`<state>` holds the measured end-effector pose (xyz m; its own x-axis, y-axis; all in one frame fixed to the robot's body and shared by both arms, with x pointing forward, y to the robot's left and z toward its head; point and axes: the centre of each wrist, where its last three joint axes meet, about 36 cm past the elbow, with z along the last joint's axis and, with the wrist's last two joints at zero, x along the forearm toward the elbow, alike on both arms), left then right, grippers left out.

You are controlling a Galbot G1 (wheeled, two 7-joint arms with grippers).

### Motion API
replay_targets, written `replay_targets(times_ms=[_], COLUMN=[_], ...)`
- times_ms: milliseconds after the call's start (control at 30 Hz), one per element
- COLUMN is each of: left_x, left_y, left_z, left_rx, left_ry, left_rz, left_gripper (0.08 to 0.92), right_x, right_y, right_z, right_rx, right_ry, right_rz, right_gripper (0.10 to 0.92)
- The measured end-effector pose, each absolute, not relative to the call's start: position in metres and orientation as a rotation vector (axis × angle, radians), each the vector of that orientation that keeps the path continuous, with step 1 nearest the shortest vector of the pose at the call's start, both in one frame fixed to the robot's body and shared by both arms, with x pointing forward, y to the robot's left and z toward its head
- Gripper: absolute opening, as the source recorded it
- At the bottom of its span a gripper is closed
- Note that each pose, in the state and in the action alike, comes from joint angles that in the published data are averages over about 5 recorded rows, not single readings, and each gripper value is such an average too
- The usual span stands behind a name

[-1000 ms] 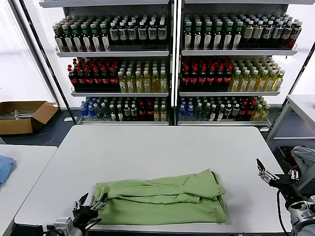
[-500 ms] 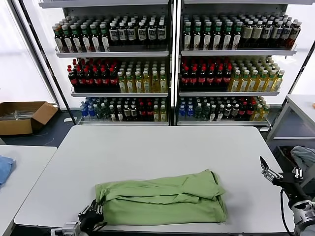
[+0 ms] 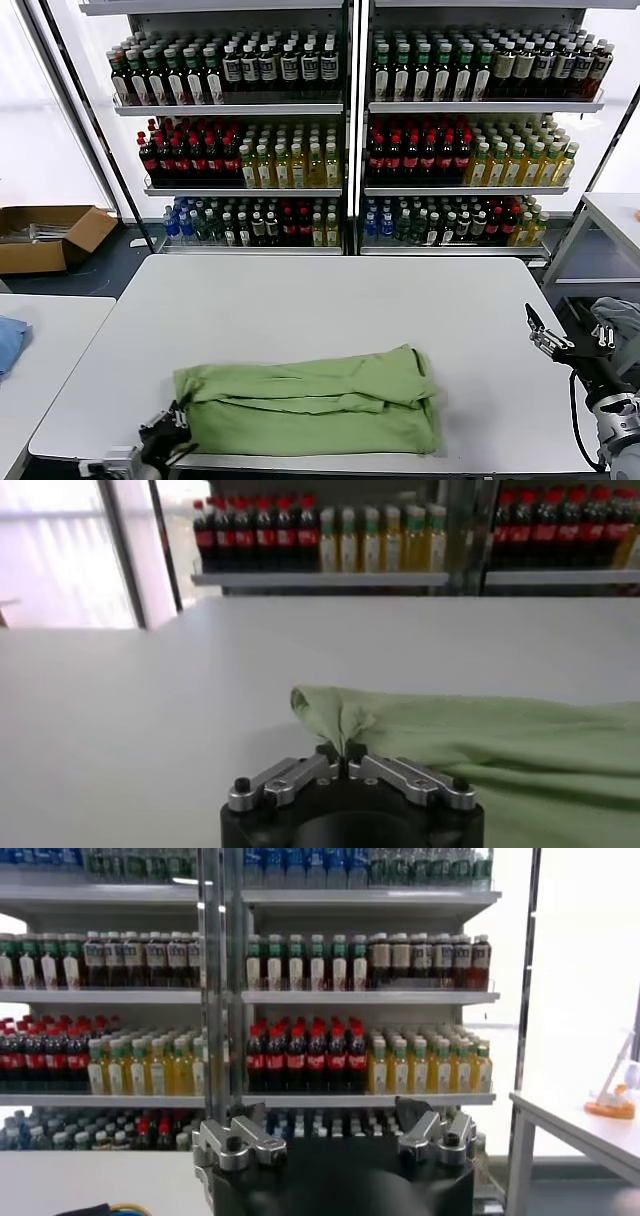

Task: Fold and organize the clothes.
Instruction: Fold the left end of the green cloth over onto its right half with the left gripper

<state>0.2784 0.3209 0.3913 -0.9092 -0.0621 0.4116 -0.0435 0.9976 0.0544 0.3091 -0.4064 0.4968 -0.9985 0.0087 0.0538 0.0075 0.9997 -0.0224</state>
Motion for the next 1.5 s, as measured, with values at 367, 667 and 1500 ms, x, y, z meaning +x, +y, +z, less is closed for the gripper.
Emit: replay_targets(times_ms=[367, 667, 1500], left_x=[0.327, 0.351, 0.308], left_y=[0.456, 0.478, 0.286], left_z=[0.44, 0.491, 0.476], left_rx=[0.181, 0.158, -0.296], left_ry=[-2.759, -2.784, -2.83], left_rz=[-0.362, -0.501, -0.108], left_gripper=[0.097, 0.097, 0.097], right_x=[0.308, 0.302, 0.292], right_y=[-0.402, -0.396, -0.371], right_z=[0.503, 0.506, 0.505], right_rx=[0.019, 0.029, 0.044], right_ry=[-3.104, -3.11, -3.125], right_rz=[0.027, 0.018, -0.012], right_gripper=[0.823, 0.823, 0.823])
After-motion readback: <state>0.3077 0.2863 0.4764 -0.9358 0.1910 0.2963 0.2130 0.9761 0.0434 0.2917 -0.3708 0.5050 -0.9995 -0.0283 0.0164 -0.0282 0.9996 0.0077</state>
